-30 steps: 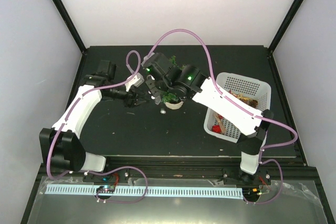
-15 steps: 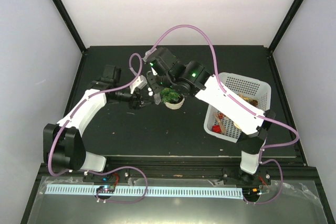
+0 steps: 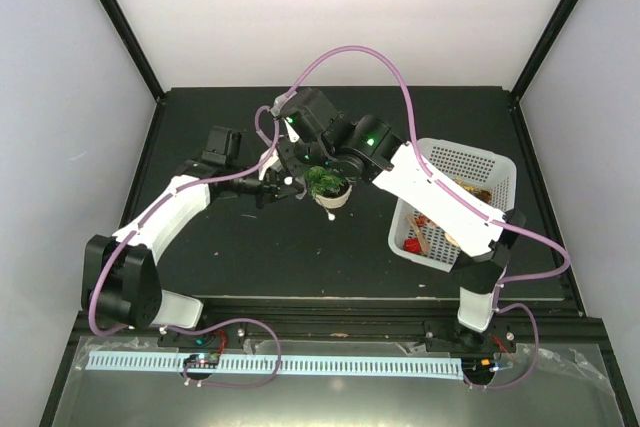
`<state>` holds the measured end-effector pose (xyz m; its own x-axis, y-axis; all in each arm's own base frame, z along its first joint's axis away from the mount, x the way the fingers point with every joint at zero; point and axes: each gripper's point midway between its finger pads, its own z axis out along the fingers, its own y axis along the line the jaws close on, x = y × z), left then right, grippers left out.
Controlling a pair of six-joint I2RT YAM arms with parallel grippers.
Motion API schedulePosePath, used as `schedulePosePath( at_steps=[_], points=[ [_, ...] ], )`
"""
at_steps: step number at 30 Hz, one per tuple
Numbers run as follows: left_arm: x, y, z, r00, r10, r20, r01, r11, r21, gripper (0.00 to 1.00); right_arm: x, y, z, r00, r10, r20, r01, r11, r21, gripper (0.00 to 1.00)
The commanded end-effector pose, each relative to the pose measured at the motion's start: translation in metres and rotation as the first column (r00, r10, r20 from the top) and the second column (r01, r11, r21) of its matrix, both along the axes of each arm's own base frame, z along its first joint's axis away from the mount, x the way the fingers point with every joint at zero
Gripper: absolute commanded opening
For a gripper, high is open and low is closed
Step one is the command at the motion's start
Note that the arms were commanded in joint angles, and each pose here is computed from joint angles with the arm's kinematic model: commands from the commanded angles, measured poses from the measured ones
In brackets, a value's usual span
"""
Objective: Decorate the small christmas tree
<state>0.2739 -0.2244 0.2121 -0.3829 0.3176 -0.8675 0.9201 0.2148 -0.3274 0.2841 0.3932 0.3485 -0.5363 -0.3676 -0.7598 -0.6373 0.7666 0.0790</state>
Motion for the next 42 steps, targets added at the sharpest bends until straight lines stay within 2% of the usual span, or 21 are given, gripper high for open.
schedulePosePath(
  at_steps=[1,3,6,9,13,18,25,26,30,33,42],
  points=[
    [-0.001,-0.009,0.015,0.998,-0.045,0.053,0.047,0.999,-0.027,0.02,0.001,0.002,0.015,1.000,0.005,0.010,-0.006,0.998,0.060,0.01],
    [-0.002,-0.008,0.014,0.997,-0.040,0.060,0.042,0.999,-0.020,0.04,0.001,0.001,0.014,1.000,0.004,0.006,-0.005,0.998,0.062,0.01],
    [-0.002,-0.006,0.011,0.997,-0.024,0.073,0.024,1.000,-0.007,0.21,0.000,0.000,0.011,1.000,0.003,0.003,-0.003,0.998,0.059,0.01],
    [0.002,-0.005,0.010,0.996,-0.002,0.087,0.003,1.000,-0.002,0.29,0.000,0.000,0.011,1.000,0.006,-0.003,-0.006,0.998,0.063,0.01],
    [0.002,-0.007,0.014,0.996,-0.006,0.088,0.008,1.000,-0.016,0.26,-0.002,0.002,0.013,1.000,0.013,-0.007,-0.012,0.997,0.076,0.01],
    [-0.004,-0.012,0.020,0.996,-0.057,0.068,0.059,0.998,-0.035,0.03,-0.002,0.001,0.013,1.000,0.011,-0.011,-0.010,0.997,0.080,0.01],
    [-0.014,-0.008,0.018,0.992,-0.075,0.100,0.077,0.997,-0.016,0.02,-0.003,-0.001,0.009,0.999,0.014,-0.028,-0.012,0.996,0.094,0.01],
    [-0.012,-0.007,0.016,0.992,-0.058,0.111,0.059,0.998,-0.002,0.02,-0.002,-0.001,0.010,1.000,0.013,-0.027,-0.011,0.995,0.095,0.01],
    [-0.001,0.002,0.014,0.973,0.041,0.229,-0.052,0.998,0.041,0.21,-0.003,-0.001,0.011,0.999,0.017,-0.032,-0.014,0.995,0.102,0.01],
    [0.006,0.008,0.018,0.944,0.111,0.312,-0.127,0.991,0.033,0.27,-0.004,-0.001,0.011,0.999,0.021,-0.034,-0.017,0.994,0.104,0.01],
    [0.024,0.004,0.025,0.932,0.162,0.324,-0.170,0.985,-0.003,0.32,-0.007,0.002,0.014,0.998,0.038,-0.041,-0.033,0.992,0.121,0.01]
  ],
)
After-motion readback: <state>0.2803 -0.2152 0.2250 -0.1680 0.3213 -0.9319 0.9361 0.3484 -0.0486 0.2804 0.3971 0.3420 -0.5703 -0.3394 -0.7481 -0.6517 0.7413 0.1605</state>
